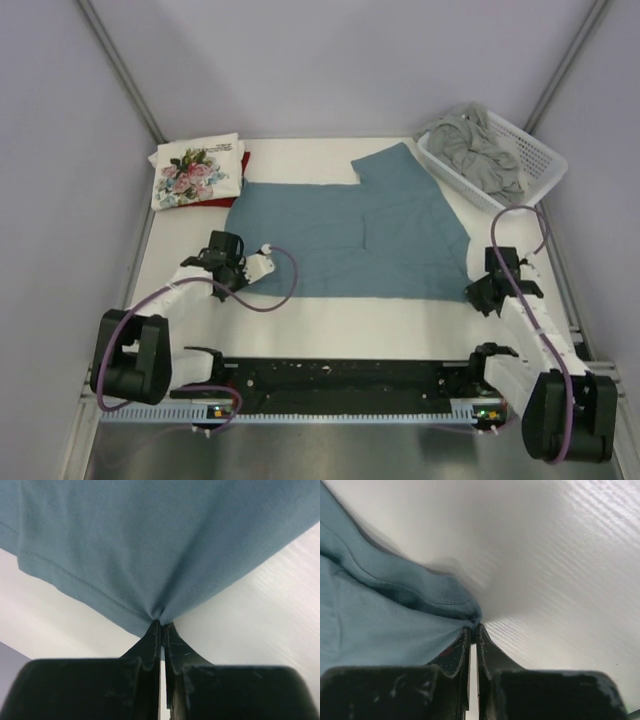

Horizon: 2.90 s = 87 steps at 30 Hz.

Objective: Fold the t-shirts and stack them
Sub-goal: Fold the flattened tshirt in 1/3 of the way, then grap the side of the flattened tshirt furthest away from the robot with both arms

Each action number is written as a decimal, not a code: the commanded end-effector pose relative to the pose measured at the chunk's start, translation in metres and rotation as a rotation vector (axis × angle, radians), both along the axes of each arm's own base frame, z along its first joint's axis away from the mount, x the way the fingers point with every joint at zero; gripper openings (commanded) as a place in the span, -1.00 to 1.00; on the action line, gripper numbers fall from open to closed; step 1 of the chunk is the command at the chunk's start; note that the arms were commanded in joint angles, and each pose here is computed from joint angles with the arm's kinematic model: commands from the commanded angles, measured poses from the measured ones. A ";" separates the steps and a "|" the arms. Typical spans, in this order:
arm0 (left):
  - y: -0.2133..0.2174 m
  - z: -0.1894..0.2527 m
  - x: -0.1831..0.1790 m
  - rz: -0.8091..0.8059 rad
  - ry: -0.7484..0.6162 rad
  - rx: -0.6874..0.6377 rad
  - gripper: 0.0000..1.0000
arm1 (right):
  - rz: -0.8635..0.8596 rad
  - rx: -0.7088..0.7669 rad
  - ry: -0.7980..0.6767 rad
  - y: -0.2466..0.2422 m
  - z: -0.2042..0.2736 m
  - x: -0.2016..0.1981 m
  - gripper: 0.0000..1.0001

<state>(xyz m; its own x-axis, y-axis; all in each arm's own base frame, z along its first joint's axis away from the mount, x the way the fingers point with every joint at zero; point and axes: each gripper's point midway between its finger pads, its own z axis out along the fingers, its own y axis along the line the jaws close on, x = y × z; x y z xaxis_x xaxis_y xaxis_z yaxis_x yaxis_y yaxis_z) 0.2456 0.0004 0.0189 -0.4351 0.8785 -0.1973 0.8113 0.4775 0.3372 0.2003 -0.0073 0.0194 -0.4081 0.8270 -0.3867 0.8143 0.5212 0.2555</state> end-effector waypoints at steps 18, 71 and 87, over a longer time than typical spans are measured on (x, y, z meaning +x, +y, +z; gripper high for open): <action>-0.013 0.007 -0.111 -0.070 0.234 -0.127 -1.00 | -0.201 0.053 -0.110 -0.019 0.057 -0.027 -1.00; 0.013 0.126 0.175 0.709 -0.030 -0.629 -0.13 | 0.878 -0.481 -0.540 0.060 0.249 0.216 0.38; 0.036 0.042 0.210 0.940 -0.026 -0.607 0.04 | 1.156 -0.424 -0.038 0.097 0.071 0.325 0.16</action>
<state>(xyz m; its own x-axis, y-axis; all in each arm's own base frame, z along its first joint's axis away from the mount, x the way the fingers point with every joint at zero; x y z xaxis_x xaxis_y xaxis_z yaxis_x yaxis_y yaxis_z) 0.4395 0.0338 0.0692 -0.8744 -0.0060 -0.4852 0.0735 0.9868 -0.1446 0.5062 0.0884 0.0829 -0.8193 -0.1392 -0.5562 -0.1532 0.9880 -0.0216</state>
